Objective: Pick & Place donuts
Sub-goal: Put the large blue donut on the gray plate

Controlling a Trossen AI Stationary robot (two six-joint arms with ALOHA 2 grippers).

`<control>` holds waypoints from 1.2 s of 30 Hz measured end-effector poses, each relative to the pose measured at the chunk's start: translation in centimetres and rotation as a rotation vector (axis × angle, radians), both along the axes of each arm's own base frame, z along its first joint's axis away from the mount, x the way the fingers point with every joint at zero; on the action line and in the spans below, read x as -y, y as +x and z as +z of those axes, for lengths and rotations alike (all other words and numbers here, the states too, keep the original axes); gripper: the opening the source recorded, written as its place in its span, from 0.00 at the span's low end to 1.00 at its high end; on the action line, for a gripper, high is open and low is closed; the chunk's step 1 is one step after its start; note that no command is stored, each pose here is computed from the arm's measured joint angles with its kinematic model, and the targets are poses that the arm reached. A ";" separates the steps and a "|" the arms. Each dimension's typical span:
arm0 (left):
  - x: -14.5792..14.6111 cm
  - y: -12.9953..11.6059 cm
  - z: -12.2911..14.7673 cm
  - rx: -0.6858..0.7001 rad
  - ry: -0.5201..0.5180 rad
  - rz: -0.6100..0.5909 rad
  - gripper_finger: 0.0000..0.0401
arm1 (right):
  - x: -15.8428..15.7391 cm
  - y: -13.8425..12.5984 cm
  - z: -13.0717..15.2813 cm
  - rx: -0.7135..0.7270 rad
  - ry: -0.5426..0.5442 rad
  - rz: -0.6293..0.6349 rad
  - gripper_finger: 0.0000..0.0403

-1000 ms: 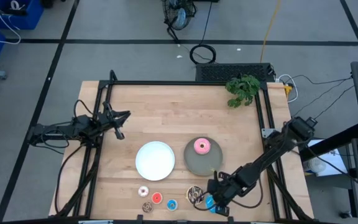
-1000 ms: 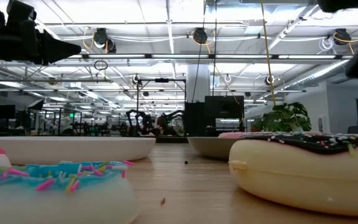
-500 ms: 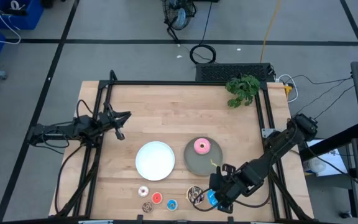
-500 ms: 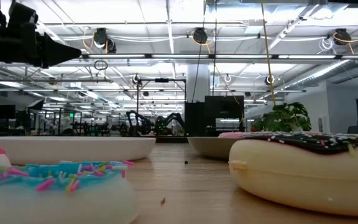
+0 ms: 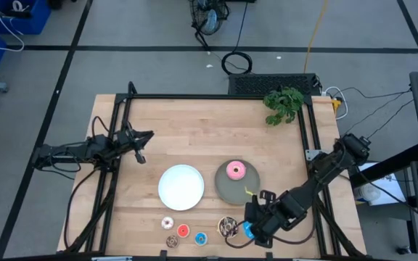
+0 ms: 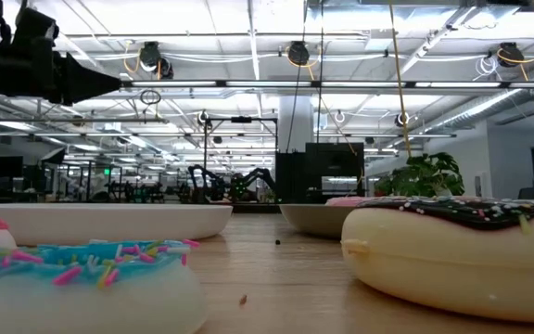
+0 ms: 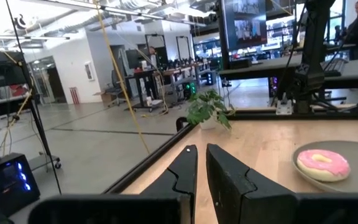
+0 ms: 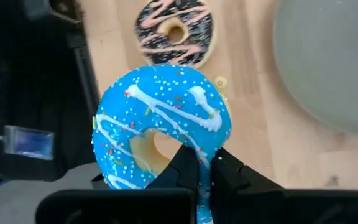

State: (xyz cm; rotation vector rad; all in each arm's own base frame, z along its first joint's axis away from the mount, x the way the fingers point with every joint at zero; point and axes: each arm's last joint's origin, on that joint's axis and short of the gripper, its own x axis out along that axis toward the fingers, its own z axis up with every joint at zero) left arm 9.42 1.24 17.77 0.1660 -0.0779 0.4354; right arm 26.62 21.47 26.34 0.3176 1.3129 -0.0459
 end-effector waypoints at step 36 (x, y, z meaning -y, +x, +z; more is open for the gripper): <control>0.0 0.0 -0.3 -0.048 0.030 0.000 0.10 | 13.5 3.0 -8.5 -0.194 -0.075 -0.027 0.01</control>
